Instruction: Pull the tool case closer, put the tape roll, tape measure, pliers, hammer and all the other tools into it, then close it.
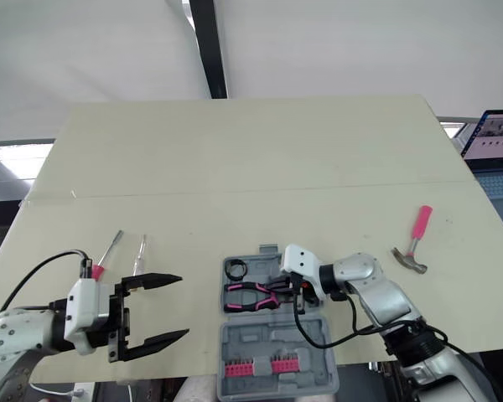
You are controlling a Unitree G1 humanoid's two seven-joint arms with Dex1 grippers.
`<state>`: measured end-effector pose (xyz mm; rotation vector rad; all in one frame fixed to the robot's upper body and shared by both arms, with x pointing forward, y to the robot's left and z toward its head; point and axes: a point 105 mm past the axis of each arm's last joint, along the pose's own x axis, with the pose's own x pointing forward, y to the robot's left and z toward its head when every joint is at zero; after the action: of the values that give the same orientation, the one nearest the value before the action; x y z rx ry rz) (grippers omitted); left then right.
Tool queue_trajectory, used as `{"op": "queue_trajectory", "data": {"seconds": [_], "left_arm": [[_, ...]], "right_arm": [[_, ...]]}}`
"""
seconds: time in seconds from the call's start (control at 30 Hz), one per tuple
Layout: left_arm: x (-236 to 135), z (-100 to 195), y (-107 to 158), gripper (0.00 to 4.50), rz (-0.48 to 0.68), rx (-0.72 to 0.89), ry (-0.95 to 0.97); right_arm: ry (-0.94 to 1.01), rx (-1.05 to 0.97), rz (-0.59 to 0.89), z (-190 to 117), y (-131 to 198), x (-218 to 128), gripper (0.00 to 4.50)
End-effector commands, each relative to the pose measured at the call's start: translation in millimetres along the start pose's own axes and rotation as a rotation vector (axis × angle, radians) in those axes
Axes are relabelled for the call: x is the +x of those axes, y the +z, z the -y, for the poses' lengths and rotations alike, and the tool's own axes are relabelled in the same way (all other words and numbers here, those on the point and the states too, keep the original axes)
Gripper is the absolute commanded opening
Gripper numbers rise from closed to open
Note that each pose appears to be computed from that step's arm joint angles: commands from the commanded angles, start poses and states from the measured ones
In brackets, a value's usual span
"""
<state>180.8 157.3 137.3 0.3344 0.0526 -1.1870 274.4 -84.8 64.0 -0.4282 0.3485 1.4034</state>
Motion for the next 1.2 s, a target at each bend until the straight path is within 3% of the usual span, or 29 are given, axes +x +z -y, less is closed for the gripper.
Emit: {"op": "queue_trajectory", "data": {"seconds": [0.03, 0.7, 1.2], "left_arm": [[0.1, 2.7, 10.6, 4.5, 0.027, 0.032, -0.006], [-2.1, 2.9, 7.8, 4.5, 0.014, 0.036, -0.009], [16.9, -6.6, 30.4, 4.5, 0.026, 0.04, -0.017]], "right_arm": [[0.009, 0.012, -0.029, -1.0, -6.6, 3.5, 0.06], [0.05, 0.046, -0.2, -11.0, -43.9, 7.2, 0.06], [0.065, 0.043, -0.261, -18.0, -57.7, 7.4, 0.06]]}}
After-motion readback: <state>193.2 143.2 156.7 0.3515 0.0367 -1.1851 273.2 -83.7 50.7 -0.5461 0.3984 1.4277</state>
